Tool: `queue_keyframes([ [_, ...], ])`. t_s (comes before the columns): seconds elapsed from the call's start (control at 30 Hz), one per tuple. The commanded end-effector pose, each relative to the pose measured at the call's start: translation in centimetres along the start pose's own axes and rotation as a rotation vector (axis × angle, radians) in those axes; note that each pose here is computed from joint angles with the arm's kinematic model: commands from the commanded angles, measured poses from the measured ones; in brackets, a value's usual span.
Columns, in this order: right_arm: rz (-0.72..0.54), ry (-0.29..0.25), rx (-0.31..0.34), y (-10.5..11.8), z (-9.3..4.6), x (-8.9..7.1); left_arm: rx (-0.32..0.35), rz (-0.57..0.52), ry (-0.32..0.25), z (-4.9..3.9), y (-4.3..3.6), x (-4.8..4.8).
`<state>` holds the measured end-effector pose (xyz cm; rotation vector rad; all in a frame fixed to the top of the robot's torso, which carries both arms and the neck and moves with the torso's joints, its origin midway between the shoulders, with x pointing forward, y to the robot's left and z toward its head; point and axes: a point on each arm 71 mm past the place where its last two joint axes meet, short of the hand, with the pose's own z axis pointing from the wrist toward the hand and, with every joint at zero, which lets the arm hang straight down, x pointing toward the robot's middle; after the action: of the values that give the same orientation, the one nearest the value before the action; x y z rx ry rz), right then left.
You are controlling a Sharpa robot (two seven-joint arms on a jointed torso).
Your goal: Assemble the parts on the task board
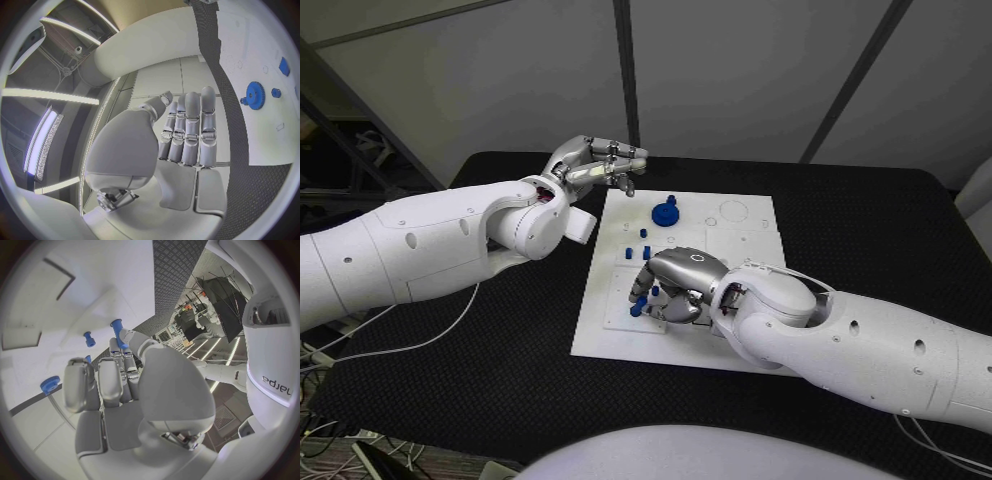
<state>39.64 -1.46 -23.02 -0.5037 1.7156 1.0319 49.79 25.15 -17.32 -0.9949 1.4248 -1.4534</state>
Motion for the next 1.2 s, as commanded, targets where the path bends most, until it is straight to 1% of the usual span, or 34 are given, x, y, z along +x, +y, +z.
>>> queue_keyframes([
  [0.03, -0.038, 0.035, 0.012, -0.04, 0.05, 0.21, 0.008, -0.005, 0.011, 0.01, -0.15, 0.09],
  [0.23, -0.056, 0.027, 0.02, -0.05, 0.08, 0.16, 0.008, -0.005, 0.011, 0.01, -0.15, 0.09],
  [0.5, -0.059, 0.025, 0.001, 0.46, 0.36, 0.19, 0.007, -0.006, 0.012, 0.03, -0.14, 0.13],
  [0.97, -0.057, 0.024, -0.017, 0.56, 0.49, 0.23, 0.003, -0.006, 0.012, 0.05, -0.09, 0.09],
  [1.2, -0.047, 0.011, -0.029, 0.71, 0.45, 0.13, 0.001, -0.005, 0.011, 0.05, -0.07, 0.04],
])
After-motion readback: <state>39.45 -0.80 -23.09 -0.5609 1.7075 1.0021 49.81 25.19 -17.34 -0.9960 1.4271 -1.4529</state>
